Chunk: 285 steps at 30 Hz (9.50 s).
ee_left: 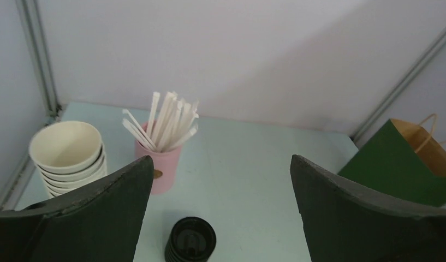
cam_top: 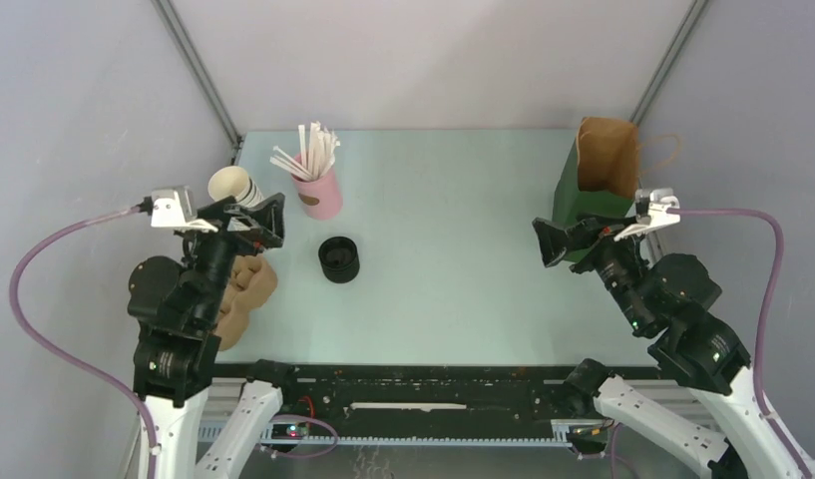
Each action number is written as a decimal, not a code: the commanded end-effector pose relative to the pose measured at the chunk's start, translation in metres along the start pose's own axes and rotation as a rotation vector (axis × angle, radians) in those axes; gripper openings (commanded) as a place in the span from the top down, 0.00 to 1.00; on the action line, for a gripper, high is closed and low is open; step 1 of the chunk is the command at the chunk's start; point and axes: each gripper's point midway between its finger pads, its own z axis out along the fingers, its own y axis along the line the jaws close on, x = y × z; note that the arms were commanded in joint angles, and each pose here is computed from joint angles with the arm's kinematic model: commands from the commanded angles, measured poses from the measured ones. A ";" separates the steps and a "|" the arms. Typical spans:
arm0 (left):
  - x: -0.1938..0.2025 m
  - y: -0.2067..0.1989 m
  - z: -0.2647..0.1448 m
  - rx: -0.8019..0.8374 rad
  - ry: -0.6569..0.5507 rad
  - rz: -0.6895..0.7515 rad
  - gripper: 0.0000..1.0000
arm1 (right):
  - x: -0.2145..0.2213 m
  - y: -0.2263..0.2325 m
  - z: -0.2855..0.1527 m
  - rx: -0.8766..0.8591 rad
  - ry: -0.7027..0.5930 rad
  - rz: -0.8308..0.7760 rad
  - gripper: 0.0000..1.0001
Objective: Pack the takeout coffee
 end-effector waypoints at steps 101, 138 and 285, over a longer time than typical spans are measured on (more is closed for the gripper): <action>0.096 0.215 0.106 -0.800 0.579 -0.236 0.73 | 0.027 0.032 -0.005 -0.174 0.137 -0.097 0.00; 0.105 0.223 0.123 -0.791 0.620 -0.227 0.89 | 0.025 0.033 -0.005 -0.178 0.130 -0.091 0.00; 0.310 0.090 0.074 -0.496 0.996 0.111 0.49 | 0.113 0.037 -0.002 -0.241 0.407 -0.112 0.00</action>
